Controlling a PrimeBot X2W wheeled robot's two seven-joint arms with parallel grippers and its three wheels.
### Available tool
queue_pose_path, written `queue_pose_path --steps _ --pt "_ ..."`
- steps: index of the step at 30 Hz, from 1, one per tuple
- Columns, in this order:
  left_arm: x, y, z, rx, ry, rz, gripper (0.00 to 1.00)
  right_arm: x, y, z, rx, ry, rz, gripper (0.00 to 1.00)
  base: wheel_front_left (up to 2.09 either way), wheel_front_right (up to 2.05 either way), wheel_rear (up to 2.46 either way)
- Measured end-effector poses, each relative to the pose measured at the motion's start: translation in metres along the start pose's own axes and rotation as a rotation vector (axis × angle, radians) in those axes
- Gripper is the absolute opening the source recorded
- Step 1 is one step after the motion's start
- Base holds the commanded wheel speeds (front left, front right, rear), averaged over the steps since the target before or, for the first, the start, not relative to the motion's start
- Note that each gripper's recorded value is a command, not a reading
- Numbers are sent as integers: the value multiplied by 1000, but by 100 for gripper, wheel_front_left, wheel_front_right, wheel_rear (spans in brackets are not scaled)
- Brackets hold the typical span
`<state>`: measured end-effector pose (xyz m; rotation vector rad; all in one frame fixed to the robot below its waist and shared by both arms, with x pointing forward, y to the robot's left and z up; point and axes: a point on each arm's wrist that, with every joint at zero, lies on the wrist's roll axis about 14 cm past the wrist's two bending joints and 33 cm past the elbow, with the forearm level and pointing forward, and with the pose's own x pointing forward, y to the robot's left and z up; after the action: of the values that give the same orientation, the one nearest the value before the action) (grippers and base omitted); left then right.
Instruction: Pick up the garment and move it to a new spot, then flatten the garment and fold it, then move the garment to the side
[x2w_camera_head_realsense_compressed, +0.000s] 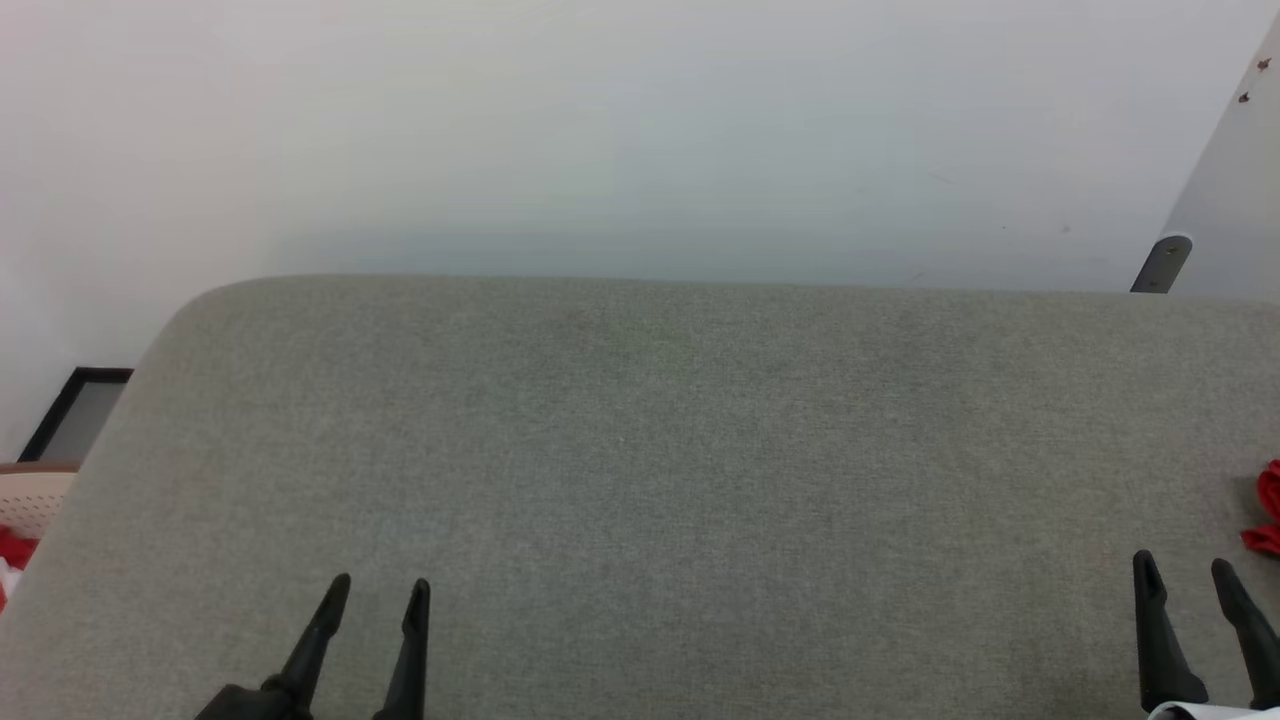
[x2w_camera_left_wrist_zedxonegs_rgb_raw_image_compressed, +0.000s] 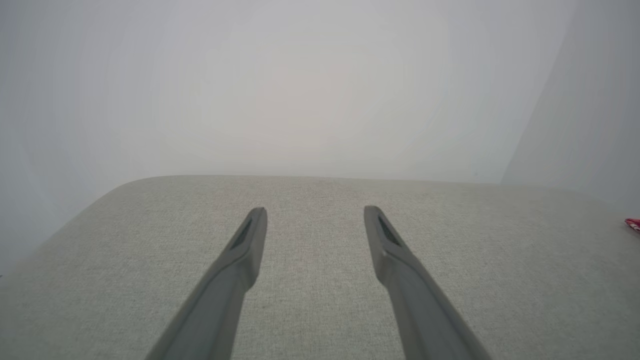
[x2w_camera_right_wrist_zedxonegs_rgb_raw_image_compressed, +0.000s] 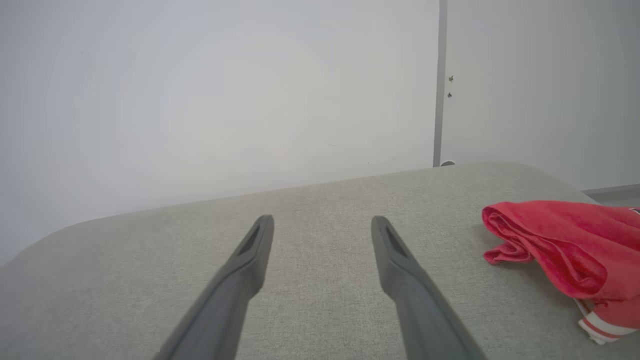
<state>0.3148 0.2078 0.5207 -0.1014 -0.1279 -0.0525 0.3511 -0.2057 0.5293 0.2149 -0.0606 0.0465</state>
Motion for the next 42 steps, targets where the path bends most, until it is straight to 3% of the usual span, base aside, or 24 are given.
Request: queue_pose_path --steps 31,32,42 --pt "0 0 2 -18 -13 25 100 -3 17 3 51 -5 27 100 0 0 0" --pt "0 0 1 -22 -10 27 0 -3 17 2 53 -3 28 0 0 0 0" --pt "-8 1 -28 -125 84 66 0 -9 11 -24 142 76 -10 0 0 0 0"
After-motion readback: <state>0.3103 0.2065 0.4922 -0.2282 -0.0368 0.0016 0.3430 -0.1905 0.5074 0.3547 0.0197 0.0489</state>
